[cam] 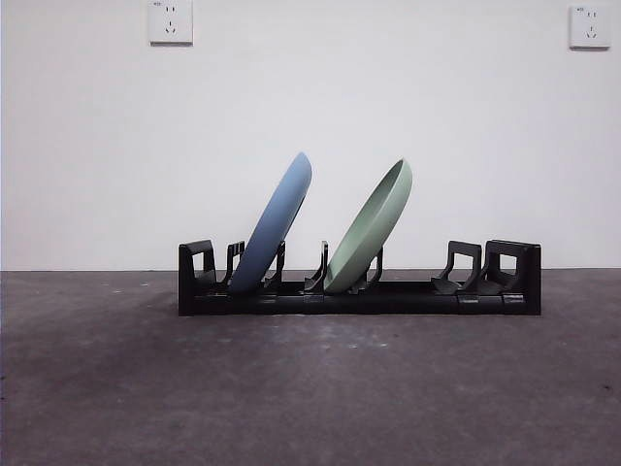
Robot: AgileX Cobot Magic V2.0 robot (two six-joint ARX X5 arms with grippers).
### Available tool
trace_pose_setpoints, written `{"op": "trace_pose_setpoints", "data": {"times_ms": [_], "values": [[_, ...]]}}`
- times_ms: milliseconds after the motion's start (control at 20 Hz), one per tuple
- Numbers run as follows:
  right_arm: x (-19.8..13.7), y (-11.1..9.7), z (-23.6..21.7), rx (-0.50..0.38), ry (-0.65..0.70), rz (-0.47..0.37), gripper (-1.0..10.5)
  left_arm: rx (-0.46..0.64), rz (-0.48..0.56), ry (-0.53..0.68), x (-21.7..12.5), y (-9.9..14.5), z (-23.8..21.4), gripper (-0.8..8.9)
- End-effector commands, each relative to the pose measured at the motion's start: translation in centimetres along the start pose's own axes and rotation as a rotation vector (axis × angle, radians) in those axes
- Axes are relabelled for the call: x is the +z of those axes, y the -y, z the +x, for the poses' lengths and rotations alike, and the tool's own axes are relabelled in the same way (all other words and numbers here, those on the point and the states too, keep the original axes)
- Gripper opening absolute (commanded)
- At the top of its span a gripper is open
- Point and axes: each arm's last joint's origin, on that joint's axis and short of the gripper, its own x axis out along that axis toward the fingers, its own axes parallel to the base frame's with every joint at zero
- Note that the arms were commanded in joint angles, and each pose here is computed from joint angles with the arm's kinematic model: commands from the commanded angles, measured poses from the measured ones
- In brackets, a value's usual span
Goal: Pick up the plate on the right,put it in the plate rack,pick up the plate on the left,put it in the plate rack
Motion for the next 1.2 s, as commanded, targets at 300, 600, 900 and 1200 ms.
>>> {"op": "trace_pose_setpoints", "data": {"times_ms": [300,600,900,1200], "values": [[0.9,0.4,2.0,-0.049,-0.079,0.014,0.0,0.247,0.174,0.273,2.1,-2.5,-1.8,-0.04],[2.1,0.6,4.5,-0.051,-0.164,0.022,0.0,0.412,0.25,0.456,-0.3,-6.1,-5.8,-0.04],[3.5,1.0,7.7,-0.052,-0.242,0.03,0.0,0.669,0.236,0.53,-9.9,-7.2,-3.4,-0.04],[5.2,1.3,10.3,-0.052,-0.209,0.026,0.0,0.781,0.07,0.558,-19.4,-7.5,1.2,-0.04]]}}
